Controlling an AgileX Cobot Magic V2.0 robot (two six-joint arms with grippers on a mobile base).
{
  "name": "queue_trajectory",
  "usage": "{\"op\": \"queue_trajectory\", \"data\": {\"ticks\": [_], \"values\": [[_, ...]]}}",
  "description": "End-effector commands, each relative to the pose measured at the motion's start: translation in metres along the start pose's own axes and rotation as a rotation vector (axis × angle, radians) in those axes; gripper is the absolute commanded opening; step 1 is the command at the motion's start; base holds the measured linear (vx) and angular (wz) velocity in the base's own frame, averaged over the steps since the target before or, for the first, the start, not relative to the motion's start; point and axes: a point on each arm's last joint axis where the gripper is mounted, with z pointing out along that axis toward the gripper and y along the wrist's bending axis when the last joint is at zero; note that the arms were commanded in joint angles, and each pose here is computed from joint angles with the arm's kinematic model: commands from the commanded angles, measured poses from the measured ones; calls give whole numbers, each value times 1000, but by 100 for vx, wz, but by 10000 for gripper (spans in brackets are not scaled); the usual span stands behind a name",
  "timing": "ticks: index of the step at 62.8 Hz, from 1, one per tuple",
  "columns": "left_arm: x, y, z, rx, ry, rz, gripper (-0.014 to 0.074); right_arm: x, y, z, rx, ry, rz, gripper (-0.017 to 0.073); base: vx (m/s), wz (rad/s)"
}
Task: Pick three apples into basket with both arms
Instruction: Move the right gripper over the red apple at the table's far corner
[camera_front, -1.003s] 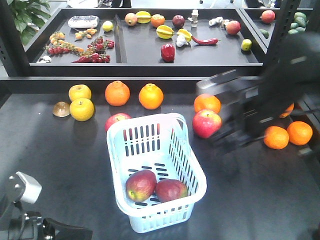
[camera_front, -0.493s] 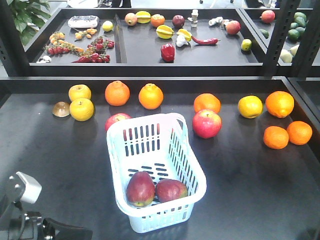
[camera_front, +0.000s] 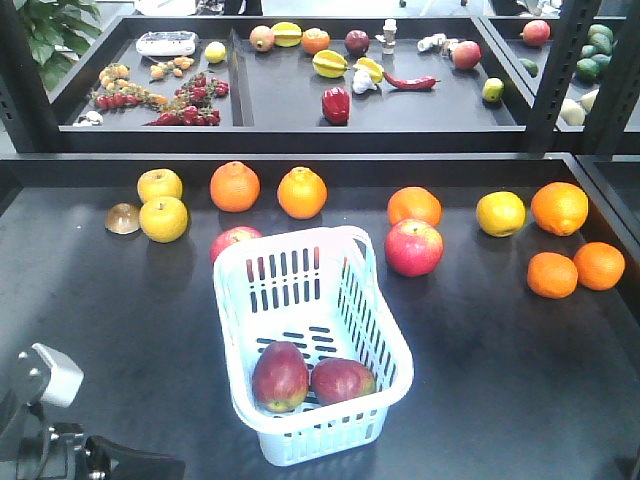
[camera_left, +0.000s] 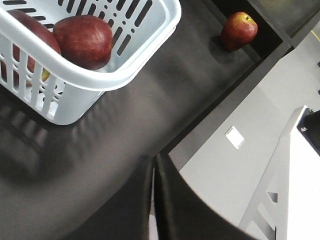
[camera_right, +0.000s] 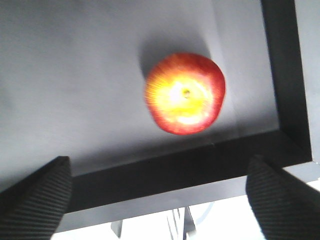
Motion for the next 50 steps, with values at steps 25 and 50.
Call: {"op": "queue_trajectory", "data": {"ticks": [25,50], "values": [[-10,-5,-3,33,-55,-19,-6,-18,-10,28,32,42,-7,634,0,0],[-10,-5,-3,33,-54,-19,-6,-27,-12,48,33,61,-12,623,0,0]]}}
